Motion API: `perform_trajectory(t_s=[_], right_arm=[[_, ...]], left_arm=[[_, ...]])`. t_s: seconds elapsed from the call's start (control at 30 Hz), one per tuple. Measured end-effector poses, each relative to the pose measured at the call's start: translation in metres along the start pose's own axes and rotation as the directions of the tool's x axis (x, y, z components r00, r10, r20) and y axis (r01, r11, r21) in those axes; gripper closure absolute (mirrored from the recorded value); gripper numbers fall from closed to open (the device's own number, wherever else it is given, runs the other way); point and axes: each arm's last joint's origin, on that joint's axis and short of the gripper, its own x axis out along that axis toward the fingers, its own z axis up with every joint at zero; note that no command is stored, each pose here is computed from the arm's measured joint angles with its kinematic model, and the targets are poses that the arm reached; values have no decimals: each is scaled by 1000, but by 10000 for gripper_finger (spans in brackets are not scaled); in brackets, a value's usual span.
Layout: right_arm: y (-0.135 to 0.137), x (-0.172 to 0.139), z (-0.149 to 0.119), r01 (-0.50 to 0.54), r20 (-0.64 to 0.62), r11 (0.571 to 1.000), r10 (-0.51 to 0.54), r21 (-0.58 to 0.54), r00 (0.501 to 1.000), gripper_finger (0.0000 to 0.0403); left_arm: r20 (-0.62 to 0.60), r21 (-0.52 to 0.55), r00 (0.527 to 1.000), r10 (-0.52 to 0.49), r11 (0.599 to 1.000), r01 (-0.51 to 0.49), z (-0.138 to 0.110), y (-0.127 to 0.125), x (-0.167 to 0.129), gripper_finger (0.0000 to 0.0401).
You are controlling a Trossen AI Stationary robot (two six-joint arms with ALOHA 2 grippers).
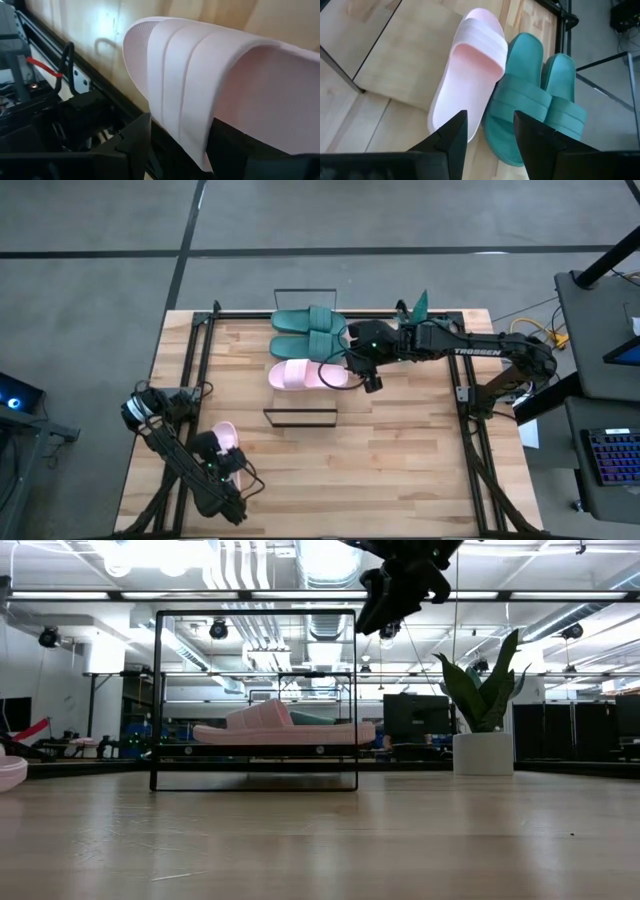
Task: Pick and place slides into the shelf
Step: Put the pink slides on the shelf
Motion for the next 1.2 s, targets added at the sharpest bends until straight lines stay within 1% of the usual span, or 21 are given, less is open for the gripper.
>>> perform_trajectory(t_s=[0.1,0.17,0.23,0.37,0.4,0.5,0.57,0.7,0.77,0.83,0.93,1.0,1.1,1.2], right_arm=[[1,1,-2,-4,-6,1000,4,0,1000,252],[1,1,-2,-4,-6,1000,4,0,1000,252],[1,1,-1,-3,-6,1000,3,0,1000,252],[1,1,-1,0,-3,1000,0,10,1000,252],[1,1,-1,3,1,1000,-3,11,1000,252],[1,1,2,15,25,1000,-15,7,1000,252],[1,1,6,31,57,1000,-31,-3,998,252],[1,-1,16,66,123,997,-60,-47,991,252],[4,-2,20,76,148,994,-64,-76,987,252],[6,-2,25,89,177,990,-69,-108,982,252],[12,-4,33,110,225,981,-72,-160,972,252],[16,-5,39,127,257,971,-72,-204,964,252],[27,-9,50,154,318,943,-55,-296,946,252],[40,-13,61,163,403,900,16,-405,915,253]], left_arm=[[7,2,1000,16,1000,-16,0,1,3,246],[8,13,1000,22,1000,-22,0,1,5,260],[0,40,1000,16,999,-16,-1,0,6,288],[-30,56,999,-14,998,16,-1,1,5,375],[-44,53,999,-27,998,29,-1,3,3,387],[-90,44,992,-84,995,88,-4,12,-4,395],[-97,25,987,-127,991,130,-6,22,-11,398],[-93,-57,974,-208,977,203,-10,58,-30,399],[-74,-108,953,-294,952,286,-12,77,-40,399],[-49,-174,925,-377,915,364,-14,98,-49,400],[-14,-279,875,-484,842,461,-18,128,-57,400],[5,-331,845,-534,797,506,-21,144,-59,400],[21,-379,801,-599,736,561,-25,164,-60,400],[13,-436,756,-654,677,593,-26,182,-59,401]])
